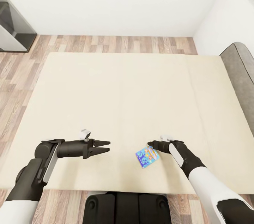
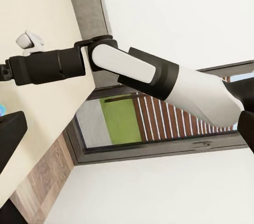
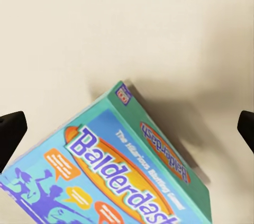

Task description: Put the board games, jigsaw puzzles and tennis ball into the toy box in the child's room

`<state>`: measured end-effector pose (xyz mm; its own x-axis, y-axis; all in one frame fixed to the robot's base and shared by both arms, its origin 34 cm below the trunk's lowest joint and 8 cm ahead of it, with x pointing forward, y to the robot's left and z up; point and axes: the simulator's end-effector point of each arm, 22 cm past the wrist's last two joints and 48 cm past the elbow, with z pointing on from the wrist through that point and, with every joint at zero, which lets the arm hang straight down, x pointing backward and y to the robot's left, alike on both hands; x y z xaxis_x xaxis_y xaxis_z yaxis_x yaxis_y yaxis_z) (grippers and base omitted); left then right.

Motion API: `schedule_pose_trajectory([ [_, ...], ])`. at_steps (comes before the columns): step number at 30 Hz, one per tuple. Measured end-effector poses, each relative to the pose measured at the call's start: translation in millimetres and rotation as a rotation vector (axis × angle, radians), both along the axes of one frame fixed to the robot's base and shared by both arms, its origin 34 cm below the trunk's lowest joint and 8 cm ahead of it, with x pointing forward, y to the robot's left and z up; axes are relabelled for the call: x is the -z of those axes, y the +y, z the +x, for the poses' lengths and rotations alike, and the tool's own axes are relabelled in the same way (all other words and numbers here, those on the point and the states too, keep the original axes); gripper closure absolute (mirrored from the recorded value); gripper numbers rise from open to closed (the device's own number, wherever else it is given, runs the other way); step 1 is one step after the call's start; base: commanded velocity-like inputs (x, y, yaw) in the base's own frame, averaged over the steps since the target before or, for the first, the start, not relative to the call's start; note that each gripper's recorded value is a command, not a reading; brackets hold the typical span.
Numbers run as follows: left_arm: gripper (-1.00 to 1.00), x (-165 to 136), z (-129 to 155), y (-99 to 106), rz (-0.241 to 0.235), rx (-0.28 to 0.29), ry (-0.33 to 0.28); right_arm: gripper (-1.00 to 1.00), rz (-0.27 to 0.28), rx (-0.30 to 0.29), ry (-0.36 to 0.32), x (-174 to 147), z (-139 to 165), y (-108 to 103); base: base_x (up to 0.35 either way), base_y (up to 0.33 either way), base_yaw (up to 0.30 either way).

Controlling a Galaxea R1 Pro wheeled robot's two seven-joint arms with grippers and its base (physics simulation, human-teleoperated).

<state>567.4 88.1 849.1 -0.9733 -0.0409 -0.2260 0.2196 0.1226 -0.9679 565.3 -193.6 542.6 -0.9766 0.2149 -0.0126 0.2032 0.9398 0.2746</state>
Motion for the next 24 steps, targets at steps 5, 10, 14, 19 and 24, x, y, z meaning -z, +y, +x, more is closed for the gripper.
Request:
schedule_pose_trajectory([
  [5,-1.00,3.8,-1.3,0.0,0.000,0.000,0.008,-1.00,0.000,0.000,0.010,3.8,-4.2,-0.2,0.000,0.000,0.000],
  [10,-1.00,7.8,-2.5,0.0,0.001,0.000,0.016,-1.00,-0.001,0.000,0.020,7.7,-8.7,-0.9,0.000,0.000,0.000],
  [14,-1.00,10.9,-3.6,0.1,0.001,-0.001,0.022,-1.00,0.000,-0.001,0.035,11.1,-15.1,-1.1,0.000,0.000,0.000],
  [19,-1.00,13.9,-4.7,0.2,0.001,-0.001,0.029,-1.00,0.006,-0.006,0.066,14.2,-25.0,0.6,0.000,0.000,0.000],
  [24,-1.00,14.6,-4.9,0.2,0.001,-0.001,0.030,-1.00,0.009,-0.008,0.077,15.1,-28.5,1.4,0.000,0.000,0.000],
])
